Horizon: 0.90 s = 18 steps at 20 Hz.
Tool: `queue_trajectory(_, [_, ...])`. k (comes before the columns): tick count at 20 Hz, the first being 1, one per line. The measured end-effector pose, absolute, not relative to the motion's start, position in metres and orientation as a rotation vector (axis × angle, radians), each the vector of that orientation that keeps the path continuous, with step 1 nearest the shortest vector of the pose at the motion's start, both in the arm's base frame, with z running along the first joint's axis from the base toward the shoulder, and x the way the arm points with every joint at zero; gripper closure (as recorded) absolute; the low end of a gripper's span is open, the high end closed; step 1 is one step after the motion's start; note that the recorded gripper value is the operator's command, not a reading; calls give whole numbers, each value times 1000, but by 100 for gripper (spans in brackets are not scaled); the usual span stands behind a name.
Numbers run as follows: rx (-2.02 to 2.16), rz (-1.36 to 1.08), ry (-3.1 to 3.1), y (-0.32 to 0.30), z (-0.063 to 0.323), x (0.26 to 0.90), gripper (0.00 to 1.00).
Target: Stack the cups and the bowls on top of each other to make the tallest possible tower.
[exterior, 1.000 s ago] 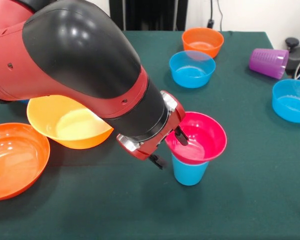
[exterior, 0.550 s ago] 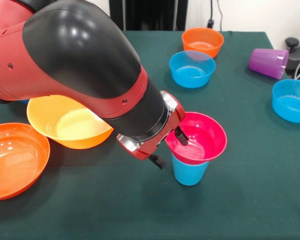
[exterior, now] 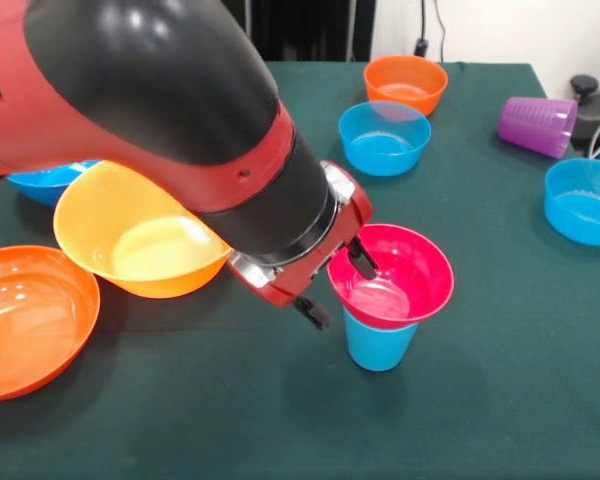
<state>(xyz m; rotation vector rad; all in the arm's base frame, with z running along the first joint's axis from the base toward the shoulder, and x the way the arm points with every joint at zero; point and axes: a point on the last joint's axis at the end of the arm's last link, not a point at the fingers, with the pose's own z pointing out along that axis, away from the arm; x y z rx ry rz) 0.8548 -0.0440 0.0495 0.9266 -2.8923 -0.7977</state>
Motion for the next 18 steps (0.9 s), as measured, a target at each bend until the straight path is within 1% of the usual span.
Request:
queue_trajectory(4, [933, -796, -2901, -46, 66, 861, 0])
queue_trajectory(5, [940, -798, -2906, -46, 80, 866, 0])
queue_trajectory(10, [959, -804, -2900, -46, 109, 873, 0])
queue_trajectory(12, [975, -809, -2894, -46, 127, 876, 0])
queue_trajectory(18, [1008, -767, -2885, -45, 164, 883, 0])
